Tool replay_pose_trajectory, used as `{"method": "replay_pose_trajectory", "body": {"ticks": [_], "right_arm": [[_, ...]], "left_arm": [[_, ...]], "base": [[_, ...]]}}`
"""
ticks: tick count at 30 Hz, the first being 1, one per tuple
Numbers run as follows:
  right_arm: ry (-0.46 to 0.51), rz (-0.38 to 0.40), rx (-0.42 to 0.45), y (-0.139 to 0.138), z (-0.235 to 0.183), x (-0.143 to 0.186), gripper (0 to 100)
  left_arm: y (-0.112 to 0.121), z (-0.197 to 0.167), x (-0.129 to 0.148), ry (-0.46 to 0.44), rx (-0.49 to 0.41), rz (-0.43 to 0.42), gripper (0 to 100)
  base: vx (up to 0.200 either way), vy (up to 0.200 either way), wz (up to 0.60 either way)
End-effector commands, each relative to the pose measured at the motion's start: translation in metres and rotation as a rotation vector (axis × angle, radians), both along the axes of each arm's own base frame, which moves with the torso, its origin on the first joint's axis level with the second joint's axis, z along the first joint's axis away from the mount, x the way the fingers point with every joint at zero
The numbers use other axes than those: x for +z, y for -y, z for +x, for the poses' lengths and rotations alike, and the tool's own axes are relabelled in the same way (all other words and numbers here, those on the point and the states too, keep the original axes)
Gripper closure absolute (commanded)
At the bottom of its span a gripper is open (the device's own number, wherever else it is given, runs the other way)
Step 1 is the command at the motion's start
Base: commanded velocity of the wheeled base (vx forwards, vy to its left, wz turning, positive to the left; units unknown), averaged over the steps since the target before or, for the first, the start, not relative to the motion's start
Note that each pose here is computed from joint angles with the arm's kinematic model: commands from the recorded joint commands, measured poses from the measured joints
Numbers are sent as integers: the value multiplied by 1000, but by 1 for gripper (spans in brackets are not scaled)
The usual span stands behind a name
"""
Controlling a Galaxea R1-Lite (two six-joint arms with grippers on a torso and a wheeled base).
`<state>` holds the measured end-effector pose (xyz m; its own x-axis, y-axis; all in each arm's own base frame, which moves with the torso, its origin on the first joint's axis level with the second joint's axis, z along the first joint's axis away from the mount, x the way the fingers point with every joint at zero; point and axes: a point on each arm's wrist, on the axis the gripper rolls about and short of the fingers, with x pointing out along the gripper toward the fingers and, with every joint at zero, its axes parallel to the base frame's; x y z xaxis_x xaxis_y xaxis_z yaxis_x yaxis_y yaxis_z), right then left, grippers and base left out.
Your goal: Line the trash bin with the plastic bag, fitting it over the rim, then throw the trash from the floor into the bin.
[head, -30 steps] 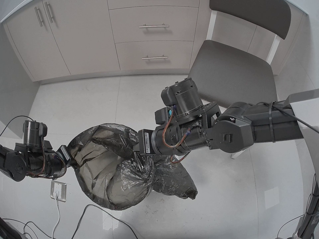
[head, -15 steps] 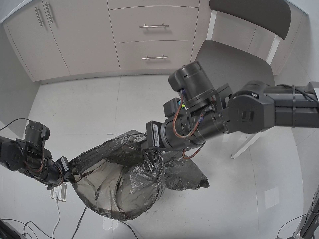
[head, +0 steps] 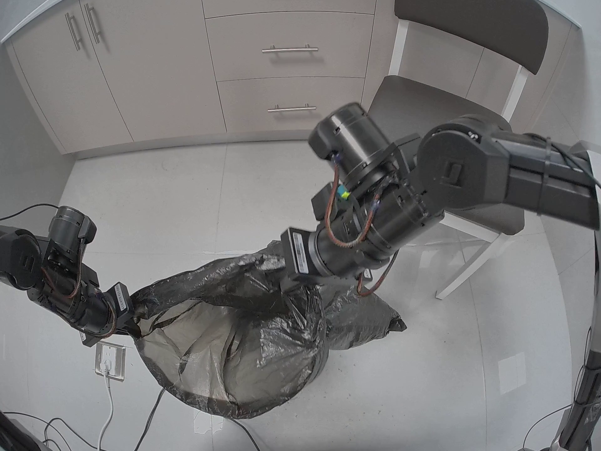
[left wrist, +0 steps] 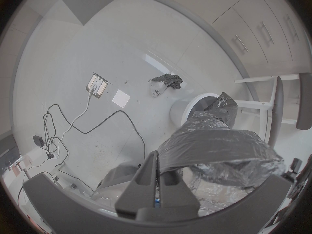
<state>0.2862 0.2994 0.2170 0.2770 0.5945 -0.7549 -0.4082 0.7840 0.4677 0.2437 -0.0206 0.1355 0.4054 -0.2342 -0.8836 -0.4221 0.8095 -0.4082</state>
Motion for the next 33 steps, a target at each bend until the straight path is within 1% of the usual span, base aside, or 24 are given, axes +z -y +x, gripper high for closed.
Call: {"method": "replay_pose_trajectory", "body": {"ticks": [1,2,3,6,10,13,15,17,19,20,21,24,25,26,29,30,33], "right_arm": [[-105,-104,-2,-9,8,-38,100],[-142,-143,-1,-9,7,-47,100],[-152,-151,0,-10,8,-50,100],[-152,-151,5,-10,9,-52,100],[-126,-130,6,-14,12,-54,100],[-107,-120,2,-15,14,-53,100],[-103,-118,0,-14,15,-52,100],[-78,-126,-17,-15,16,-52,100],[-32,-127,-40,-17,19,-51,100],[-28,-127,-42,-17,19,-51,100],[14,-113,-58,-19,22,-49,100],[73,-93,-84,-22,27,-47,100],[73,-93,-84,-22,27,-47,100],[106,-89,-105,-23,31,-48,100],[126,-95,-119,-25,33,-50,100],[146,-102,-130,-26,35,-52,100],[165,-98,-129,-32,38,-60,100]], "left_arm": [[1,9,-5,-36,-18,-6,100],[1,11,-7,-45,-25,-13,100],[1,11,-8,-51,-25,-13,100],[0,20,-13,-59,-20,-13,100],[0,30,-17,-62,-18,-16,100],[0,37,-14,-23,-21,-33,100],[1,41,-12,21,-29,-53,100],[2,46,-10,68,-33,-63,100],[2,52,-11,102,-28,-67,100],[2,52,-11,102,-28,-67,100],[4,56,-13,123,-29,-69,100],[5,63,-20,123,-32,-67,100],[5,63,-20,123,-32,-67,100],[7,67,-24,114,-36,-68,100],[7,70,-28,103,-37,-65,100],[9,74,-32,94,-43,-65,100],[11,83,-40,83,-53,-59,100]], "base": [[0,0,0],[0,0,0],[0,0,0],[0,0,0],[0,0,0],[0,0,0],[0,0,0],[0,0,0],[0,0,0],[0,0,0],[0,0,0],[0,0,0],[0,0,0],[0,0,0],[0,0,0],[0,0,0],[0,0,0]]}}
